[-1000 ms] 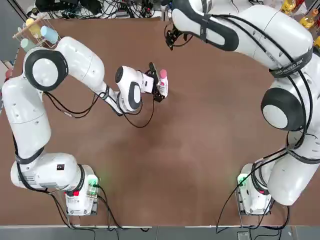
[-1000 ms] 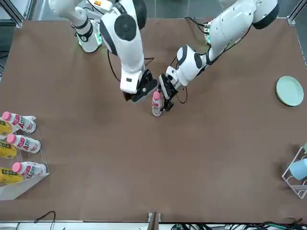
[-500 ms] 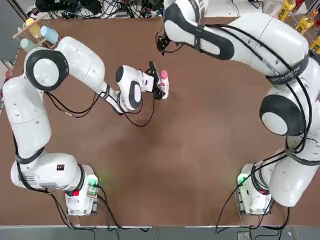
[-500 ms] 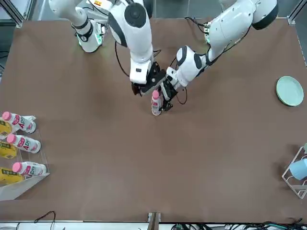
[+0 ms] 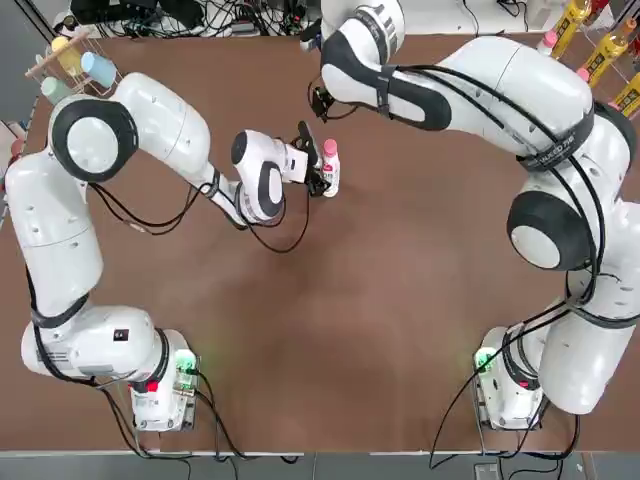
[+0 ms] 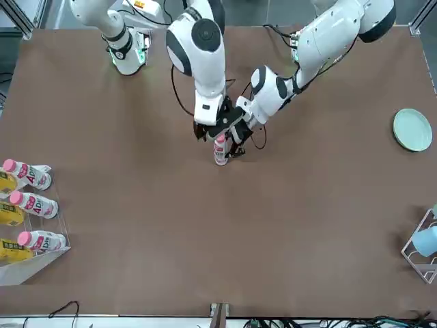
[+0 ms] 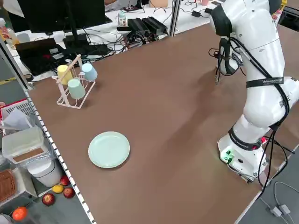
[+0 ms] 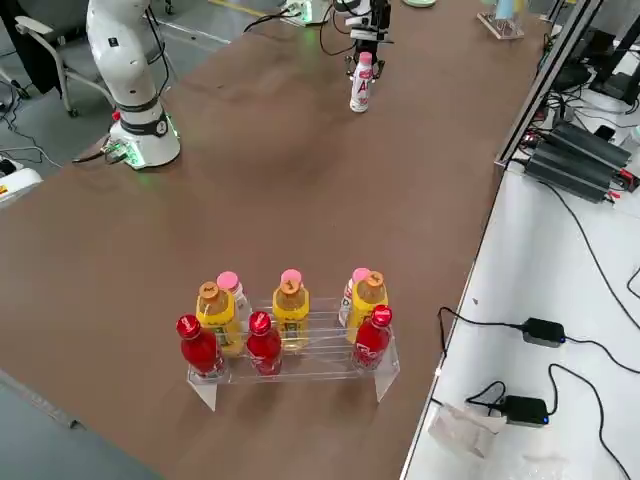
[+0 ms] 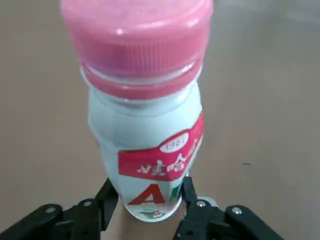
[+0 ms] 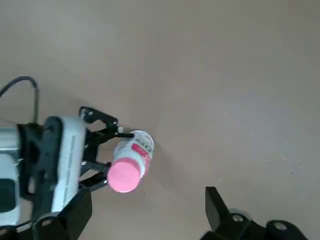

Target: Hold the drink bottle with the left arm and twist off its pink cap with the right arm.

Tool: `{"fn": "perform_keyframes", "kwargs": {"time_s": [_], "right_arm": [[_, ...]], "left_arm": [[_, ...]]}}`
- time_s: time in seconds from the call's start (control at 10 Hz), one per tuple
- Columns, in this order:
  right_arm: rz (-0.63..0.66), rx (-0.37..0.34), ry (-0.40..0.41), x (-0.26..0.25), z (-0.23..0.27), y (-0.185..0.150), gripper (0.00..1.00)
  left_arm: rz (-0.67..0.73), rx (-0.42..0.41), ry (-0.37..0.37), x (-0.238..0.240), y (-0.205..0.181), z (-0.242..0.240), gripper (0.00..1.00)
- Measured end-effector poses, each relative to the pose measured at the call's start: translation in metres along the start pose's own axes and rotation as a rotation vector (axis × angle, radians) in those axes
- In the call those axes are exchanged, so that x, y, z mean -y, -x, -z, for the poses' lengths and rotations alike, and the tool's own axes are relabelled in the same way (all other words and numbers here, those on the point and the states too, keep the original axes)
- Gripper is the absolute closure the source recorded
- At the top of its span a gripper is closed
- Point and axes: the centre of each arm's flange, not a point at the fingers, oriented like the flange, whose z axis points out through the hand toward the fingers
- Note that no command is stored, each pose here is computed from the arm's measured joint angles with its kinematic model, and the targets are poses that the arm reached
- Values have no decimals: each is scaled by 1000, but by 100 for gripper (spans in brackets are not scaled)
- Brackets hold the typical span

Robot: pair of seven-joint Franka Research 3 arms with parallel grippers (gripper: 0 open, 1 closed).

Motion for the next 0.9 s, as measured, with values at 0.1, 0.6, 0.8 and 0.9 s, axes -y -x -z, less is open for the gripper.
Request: {"fn": "perform_keyframes", "kwargs": {"time_s": [0.1, 0.6, 0.8, 0.9], "right_arm": [[-6, 6, 2, -5, -3, 0, 2], [24, 24, 2, 14, -52, 14, 8], [27, 24, 2, 16, -52, 15, 12], [27, 24, 2, 16, -52, 15, 12]], "left_arm": [[0, 0, 0, 0, 0, 0, 46], [6, -3, 8, 1, 2, -5, 37], [20, -2, 18, 1, 5, -12, 30], [30, 7, 26, 0, 12, -18, 26]]}}
